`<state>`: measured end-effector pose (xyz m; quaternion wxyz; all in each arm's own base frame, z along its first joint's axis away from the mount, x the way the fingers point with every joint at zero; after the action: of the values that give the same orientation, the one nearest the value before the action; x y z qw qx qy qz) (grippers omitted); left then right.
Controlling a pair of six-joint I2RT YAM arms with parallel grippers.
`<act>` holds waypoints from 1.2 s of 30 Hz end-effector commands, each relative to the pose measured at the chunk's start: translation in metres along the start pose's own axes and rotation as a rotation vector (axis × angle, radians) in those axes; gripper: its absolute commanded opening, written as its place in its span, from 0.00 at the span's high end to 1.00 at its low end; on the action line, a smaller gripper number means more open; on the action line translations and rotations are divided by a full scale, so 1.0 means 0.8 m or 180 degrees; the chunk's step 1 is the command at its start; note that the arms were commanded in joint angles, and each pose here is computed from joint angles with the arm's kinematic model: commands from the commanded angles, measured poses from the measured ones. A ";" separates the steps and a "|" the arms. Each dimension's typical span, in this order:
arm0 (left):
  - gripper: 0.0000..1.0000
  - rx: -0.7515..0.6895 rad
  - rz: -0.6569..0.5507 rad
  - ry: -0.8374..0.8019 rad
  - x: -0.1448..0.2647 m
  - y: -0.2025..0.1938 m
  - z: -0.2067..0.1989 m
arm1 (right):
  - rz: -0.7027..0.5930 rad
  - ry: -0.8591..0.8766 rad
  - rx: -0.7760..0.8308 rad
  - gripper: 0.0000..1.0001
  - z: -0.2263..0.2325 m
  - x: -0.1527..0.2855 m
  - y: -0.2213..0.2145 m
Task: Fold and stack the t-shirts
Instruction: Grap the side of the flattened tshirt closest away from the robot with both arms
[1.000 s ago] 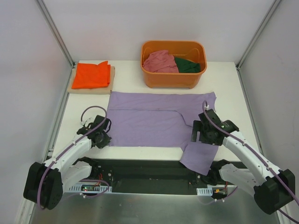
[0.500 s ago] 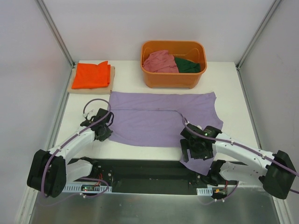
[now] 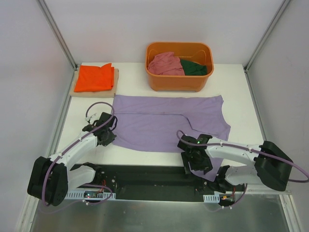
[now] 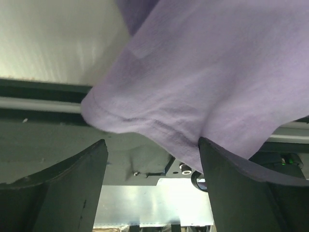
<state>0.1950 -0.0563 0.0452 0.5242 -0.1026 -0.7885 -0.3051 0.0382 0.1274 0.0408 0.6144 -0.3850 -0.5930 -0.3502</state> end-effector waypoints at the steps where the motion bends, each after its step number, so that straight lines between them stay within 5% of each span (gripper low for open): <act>1: 1.00 -0.0058 -0.0065 -0.0047 0.003 0.004 0.001 | -0.0105 -0.0410 -0.0235 0.24 -0.014 0.000 0.014; 9: 1.00 -0.0066 -0.0071 -0.0050 0.002 0.003 0.002 | -0.0262 -0.0850 -0.0529 0.42 -0.034 -0.002 0.029; 20: 1.00 -0.0073 -0.0089 -0.0117 0.007 0.006 -0.001 | -0.0285 -0.0897 -0.0463 1.00 -0.047 0.008 0.014; 36: 1.00 -0.0024 -0.0119 -0.0349 0.024 0.015 -0.023 | -0.0406 -0.1745 0.0263 1.00 -0.097 0.102 0.093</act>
<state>0.1988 -0.0571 0.0599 0.4891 -0.1041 -0.8095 -0.3077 0.1222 0.1158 0.0949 0.4549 -0.4055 -0.7244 -0.3223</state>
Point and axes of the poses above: each gripper's point midway between its finger pads, its own x axis back along the fingers, its own z axis along the line the jaws close on, y = z × x, the point moved 2 cm from there along x, back along the fingers, and after that the axes turned 15 degrees about x, right-handed, at the moved point
